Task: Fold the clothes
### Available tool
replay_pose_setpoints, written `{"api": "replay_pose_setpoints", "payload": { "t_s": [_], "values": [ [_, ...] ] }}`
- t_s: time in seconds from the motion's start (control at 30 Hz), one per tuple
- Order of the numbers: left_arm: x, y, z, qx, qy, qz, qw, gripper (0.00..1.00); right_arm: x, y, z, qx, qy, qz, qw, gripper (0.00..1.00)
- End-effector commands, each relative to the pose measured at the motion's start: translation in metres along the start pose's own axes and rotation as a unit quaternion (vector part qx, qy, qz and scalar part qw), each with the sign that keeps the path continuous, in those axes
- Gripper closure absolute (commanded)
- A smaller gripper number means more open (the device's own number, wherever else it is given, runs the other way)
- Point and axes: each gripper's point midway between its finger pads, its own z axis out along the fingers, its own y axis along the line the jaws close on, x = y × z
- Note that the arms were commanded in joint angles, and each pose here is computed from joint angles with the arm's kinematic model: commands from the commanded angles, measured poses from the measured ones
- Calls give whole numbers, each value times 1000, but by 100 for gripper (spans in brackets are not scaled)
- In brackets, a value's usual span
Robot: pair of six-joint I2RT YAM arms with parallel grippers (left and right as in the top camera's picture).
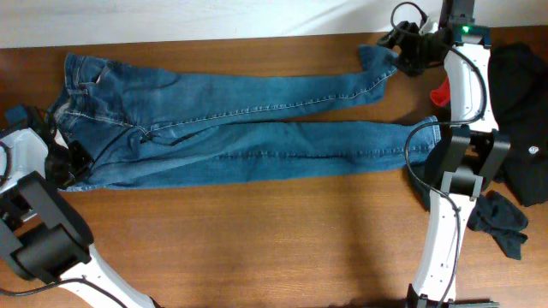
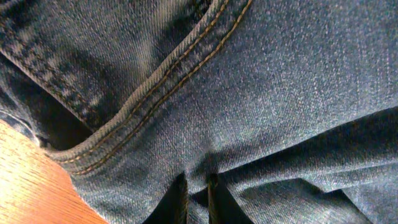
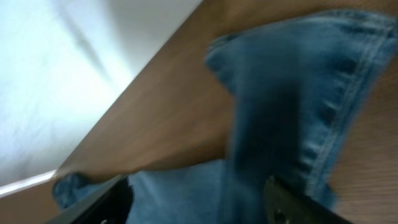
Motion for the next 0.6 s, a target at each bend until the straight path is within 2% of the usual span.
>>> {"api": "replay_pose_setpoints", "payload": {
  "t_s": [0.0, 0.1, 0.27, 0.47, 0.5, 0.57],
  "values": [
    [4, 4, 10, -5, 10, -8, 1000, 88, -6, -22, -12, 58, -20, 15, 998, 22],
    [3, 1, 10, 1, 9, -7, 1000, 88, 0, -40, -14, 103, -16, 27, 994, 19],
    [2, -4, 10, 2, 5, -1, 1000, 87, 20, -42, 3, 108, 12, 54, 993, 16],
    [2, -8, 10, 2, 6, 4, 1000, 88, 26, -29, 33, 90, 1, 76, 993, 15],
    [2, -8, 10, 2, 6, 4, 1000, 87, 22, -25, 36, 84, -9, 68, 994, 21],
    [3, -8, 10, 2, 6, 4, 1000, 87, 3, -6, 37, 51, -43, 22, 998, 95]
  ]
}}
